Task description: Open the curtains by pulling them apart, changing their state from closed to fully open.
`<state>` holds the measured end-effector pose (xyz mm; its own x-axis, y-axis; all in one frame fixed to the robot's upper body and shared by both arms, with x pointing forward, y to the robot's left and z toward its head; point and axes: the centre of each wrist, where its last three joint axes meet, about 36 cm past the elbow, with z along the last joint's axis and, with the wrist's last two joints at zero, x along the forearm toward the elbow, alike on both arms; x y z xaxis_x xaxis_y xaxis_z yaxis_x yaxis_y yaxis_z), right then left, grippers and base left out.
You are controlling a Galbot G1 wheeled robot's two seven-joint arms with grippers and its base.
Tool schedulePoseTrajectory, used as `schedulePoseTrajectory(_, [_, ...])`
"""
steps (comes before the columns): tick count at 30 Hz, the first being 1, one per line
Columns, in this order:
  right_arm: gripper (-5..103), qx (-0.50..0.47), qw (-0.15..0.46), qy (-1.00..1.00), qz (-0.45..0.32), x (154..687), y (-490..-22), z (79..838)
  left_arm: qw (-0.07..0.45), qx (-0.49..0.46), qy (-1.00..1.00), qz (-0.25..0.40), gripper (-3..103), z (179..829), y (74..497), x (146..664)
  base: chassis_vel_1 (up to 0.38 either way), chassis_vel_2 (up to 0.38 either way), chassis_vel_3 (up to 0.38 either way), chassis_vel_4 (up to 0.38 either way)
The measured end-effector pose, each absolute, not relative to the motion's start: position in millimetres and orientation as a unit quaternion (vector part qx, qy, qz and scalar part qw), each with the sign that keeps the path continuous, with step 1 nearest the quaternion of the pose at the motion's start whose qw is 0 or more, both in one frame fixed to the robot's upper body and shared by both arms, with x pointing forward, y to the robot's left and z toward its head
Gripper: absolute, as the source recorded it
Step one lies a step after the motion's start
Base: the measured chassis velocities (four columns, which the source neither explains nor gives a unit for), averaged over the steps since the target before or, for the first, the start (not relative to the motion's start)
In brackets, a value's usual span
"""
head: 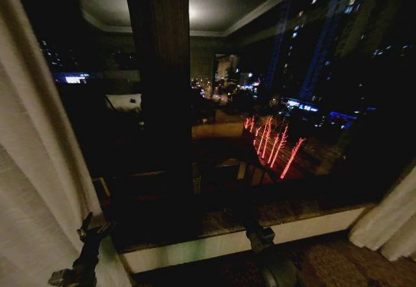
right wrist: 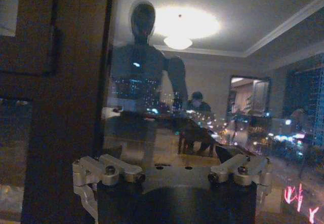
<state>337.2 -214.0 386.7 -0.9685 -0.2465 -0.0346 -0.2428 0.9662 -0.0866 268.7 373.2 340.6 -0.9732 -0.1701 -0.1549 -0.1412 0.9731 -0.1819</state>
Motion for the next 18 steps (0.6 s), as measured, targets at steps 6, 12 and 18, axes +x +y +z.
schedulePoseTrajectory(6, [100, -0.124, 0.023, 0.991, -0.041, 337.3, -213.9, 386.7, 0.085, -0.079, 0.99, -0.085, 100, 340.6, 373.3, 268.7, 0.0, 0.0, 0.0, 0.0])
schedulePoseTrajectory(12, [100, -0.123, 0.023, 0.991, -0.041, 337.3, -213.9, 386.7, 0.085, -0.079, 0.99, -0.085, 100, 340.6, 373.2, 268.7, 0.07, -0.096, -0.077, 0.083])
schedulePoseTrajectory(18, [100, -0.124, 0.023, 0.991, -0.041, 337.2, -213.9, 386.7, 0.085, -0.079, 0.99, -0.085, 100, 340.6, 373.3, 268.7, 0.03, -0.048, -0.039, 0.036])
